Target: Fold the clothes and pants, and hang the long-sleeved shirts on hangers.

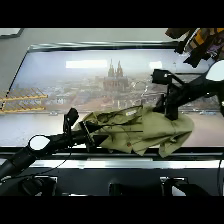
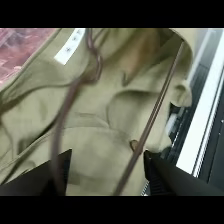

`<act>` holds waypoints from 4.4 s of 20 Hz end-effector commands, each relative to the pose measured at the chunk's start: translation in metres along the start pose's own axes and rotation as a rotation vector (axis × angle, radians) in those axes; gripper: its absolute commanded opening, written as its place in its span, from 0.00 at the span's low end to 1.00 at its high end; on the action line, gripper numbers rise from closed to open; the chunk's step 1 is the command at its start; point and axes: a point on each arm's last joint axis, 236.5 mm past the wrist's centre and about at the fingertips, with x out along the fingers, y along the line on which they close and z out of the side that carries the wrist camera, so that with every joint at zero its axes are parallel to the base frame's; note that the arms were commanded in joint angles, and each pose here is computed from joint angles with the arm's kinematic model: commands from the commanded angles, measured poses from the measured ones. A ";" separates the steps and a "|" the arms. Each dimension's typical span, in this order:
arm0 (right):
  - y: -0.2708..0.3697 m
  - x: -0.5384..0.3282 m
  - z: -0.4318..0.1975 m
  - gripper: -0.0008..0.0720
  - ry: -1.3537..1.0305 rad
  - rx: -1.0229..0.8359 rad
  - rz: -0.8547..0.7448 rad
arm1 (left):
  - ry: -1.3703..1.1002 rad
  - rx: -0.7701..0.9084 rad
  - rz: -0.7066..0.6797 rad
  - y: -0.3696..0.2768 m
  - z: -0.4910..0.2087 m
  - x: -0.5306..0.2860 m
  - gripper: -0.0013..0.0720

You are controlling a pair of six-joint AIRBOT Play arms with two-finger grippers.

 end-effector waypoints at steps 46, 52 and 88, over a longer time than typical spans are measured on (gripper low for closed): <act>0.009 -0.027 0.001 0.05 0.006 0.229 -0.092 | 0.057 -0.700 0.548 0.172 0.024 0.062 0.04; 0.003 -0.026 0.002 0.05 -0.004 0.243 -0.112 | 0.029 -0.564 0.537 0.180 0.081 0.048 0.04; -0.046 0.017 0.001 0.05 -0.047 0.416 -0.135 | -0.067 -0.375 0.453 0.138 0.181 0.039 0.04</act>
